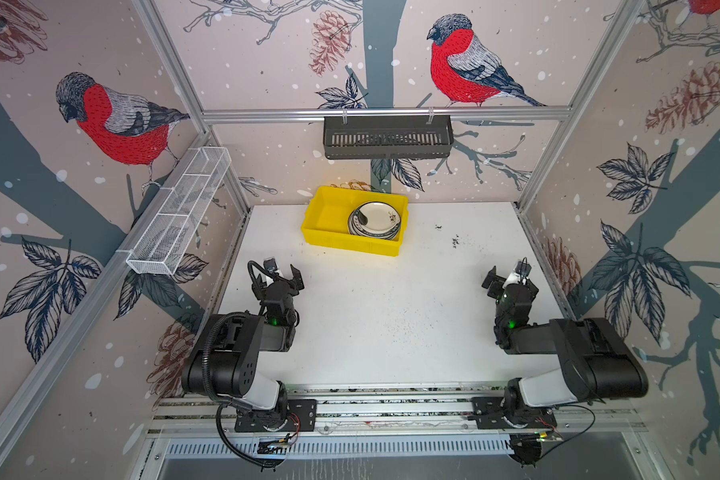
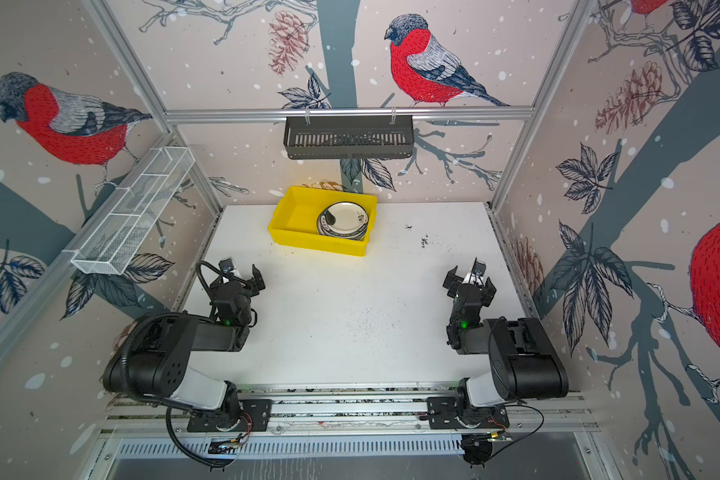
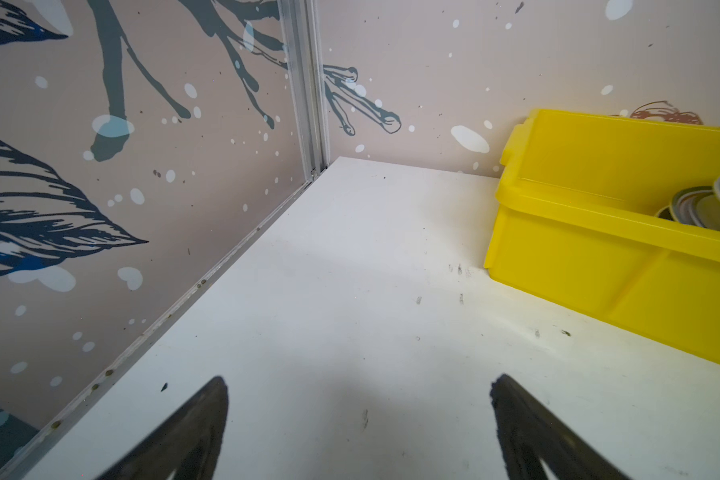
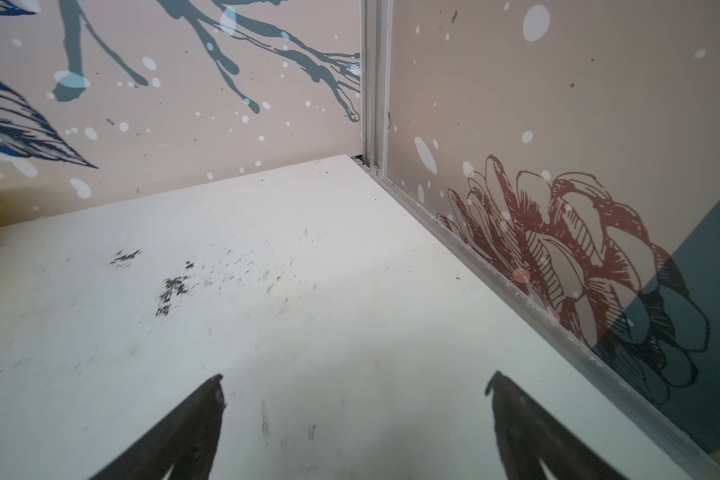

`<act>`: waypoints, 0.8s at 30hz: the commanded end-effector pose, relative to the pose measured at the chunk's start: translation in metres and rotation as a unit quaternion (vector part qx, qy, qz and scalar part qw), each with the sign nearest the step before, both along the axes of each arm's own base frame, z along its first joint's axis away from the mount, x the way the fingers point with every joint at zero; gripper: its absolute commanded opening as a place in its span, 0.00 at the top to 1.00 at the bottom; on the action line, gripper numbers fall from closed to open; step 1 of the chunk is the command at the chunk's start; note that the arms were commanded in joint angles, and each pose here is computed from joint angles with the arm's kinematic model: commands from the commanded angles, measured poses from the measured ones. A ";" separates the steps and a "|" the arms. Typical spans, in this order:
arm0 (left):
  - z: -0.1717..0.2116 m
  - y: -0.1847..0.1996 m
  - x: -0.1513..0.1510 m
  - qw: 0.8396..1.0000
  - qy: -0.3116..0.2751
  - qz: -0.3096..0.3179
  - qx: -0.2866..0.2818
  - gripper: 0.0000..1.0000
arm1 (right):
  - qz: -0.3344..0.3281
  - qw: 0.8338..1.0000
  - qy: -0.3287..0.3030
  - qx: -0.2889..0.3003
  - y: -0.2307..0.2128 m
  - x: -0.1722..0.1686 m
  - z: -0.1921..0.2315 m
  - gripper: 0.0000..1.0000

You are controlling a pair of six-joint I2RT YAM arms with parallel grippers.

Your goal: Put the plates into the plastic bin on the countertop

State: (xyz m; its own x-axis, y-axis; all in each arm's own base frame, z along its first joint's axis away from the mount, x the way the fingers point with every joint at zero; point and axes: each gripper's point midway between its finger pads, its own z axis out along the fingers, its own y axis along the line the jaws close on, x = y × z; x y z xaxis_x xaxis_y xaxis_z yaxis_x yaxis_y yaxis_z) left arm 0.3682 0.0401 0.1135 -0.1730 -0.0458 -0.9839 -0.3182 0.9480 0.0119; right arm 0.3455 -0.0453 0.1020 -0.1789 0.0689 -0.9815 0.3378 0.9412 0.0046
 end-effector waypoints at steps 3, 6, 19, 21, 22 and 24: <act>0.017 -0.009 0.002 0.999 -0.045 -0.029 0.008 0.03 | 0.023 0.999 -0.047 -0.004 0.008 0.010 0.029 0.00; 0.018 -0.009 0.002 0.998 -0.047 -0.030 0.008 0.03 | 0.013 0.999 -0.042 -0.007 0.005 0.018 0.027 0.01; 0.019 -0.009 0.002 0.998 -0.049 -0.029 0.010 0.03 | 0.015 0.999 -0.035 -0.003 0.005 0.020 0.026 0.01; 0.019 -0.009 0.002 0.998 -0.049 -0.029 0.010 0.03 | 0.015 0.999 -0.034 -0.003 0.005 0.019 0.026 0.00; 0.019 -0.009 0.002 0.998 -0.049 -0.029 0.011 0.03 | 0.015 0.999 -0.034 -0.003 0.005 0.019 0.026 0.01; 0.019 -0.009 0.002 0.998 -0.048 -0.026 0.012 0.03 | 0.015 0.999 -0.034 -0.003 0.005 0.019 0.026 0.00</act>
State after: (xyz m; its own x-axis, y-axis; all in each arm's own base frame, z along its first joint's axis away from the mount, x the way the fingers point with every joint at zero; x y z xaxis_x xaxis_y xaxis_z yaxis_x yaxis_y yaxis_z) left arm 0.3678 0.0319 0.1156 -0.1482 -0.0167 -0.9888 -0.2663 0.9636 0.0236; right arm 0.3635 -0.0407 0.1237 -0.1230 0.0632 -0.9904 0.3107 0.9502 0.0220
